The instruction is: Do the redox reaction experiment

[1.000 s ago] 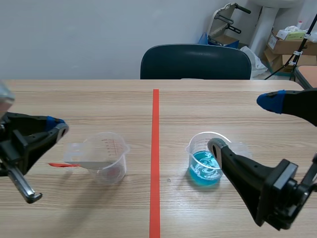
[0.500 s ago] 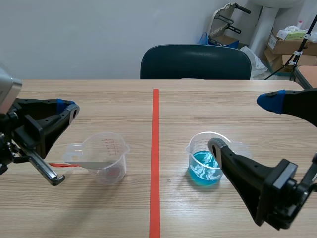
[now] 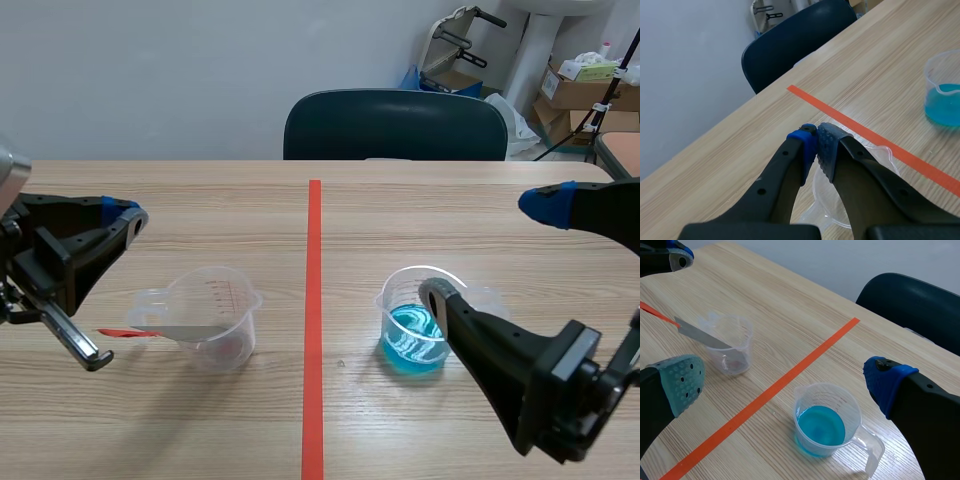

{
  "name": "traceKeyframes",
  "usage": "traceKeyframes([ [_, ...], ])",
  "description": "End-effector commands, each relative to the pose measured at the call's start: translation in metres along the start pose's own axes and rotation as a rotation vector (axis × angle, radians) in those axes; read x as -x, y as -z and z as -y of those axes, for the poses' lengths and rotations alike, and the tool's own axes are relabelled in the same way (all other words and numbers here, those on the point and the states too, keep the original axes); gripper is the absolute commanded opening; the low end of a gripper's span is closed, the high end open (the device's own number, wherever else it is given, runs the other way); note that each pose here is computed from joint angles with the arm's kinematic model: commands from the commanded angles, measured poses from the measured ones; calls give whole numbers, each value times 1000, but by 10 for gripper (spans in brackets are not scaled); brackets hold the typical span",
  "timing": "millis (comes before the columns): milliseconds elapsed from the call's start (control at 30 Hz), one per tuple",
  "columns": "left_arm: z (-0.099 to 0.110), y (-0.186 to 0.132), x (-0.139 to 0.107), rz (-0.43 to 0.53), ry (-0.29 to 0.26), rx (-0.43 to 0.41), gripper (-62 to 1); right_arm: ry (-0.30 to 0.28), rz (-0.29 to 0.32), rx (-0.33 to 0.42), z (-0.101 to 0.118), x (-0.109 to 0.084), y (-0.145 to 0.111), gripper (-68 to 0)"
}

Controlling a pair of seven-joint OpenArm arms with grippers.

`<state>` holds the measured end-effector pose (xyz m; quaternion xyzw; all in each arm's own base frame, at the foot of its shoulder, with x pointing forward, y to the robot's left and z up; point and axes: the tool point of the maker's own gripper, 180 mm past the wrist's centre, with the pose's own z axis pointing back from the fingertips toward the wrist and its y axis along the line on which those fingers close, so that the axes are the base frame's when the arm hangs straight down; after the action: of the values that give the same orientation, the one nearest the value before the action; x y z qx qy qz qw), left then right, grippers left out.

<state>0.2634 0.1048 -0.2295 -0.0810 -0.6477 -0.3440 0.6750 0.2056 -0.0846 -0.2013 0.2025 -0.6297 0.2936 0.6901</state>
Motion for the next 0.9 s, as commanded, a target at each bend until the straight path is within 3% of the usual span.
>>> traceKeyframes([
  [0, -5, 0, -6, 19, 7, -19, -568, -5, 34, -1, 1, -10, 1, 4],
  [500, -5, 0, -4, 8, 7, -19, -547, -4, 34, -3, 0, -10, 1, 4],
  [567, -5, 0, -4, 9, 7, -19, -437, -4, 34, -3, 0, -10, 1, 4],
  [700, -5, 0, -4, 9, 6, -19, -25, -4, 34, -3, 0, -10, 1, 4],
  [733, -5, 0, -4, 8, 6, -19, 14, -4, 34, -3, 0, -10, 1, 4],
  [867, -5, 0, -4, 9, 6, -19, 14, -4, 34, -3, 0, -10, 1, 4],
])
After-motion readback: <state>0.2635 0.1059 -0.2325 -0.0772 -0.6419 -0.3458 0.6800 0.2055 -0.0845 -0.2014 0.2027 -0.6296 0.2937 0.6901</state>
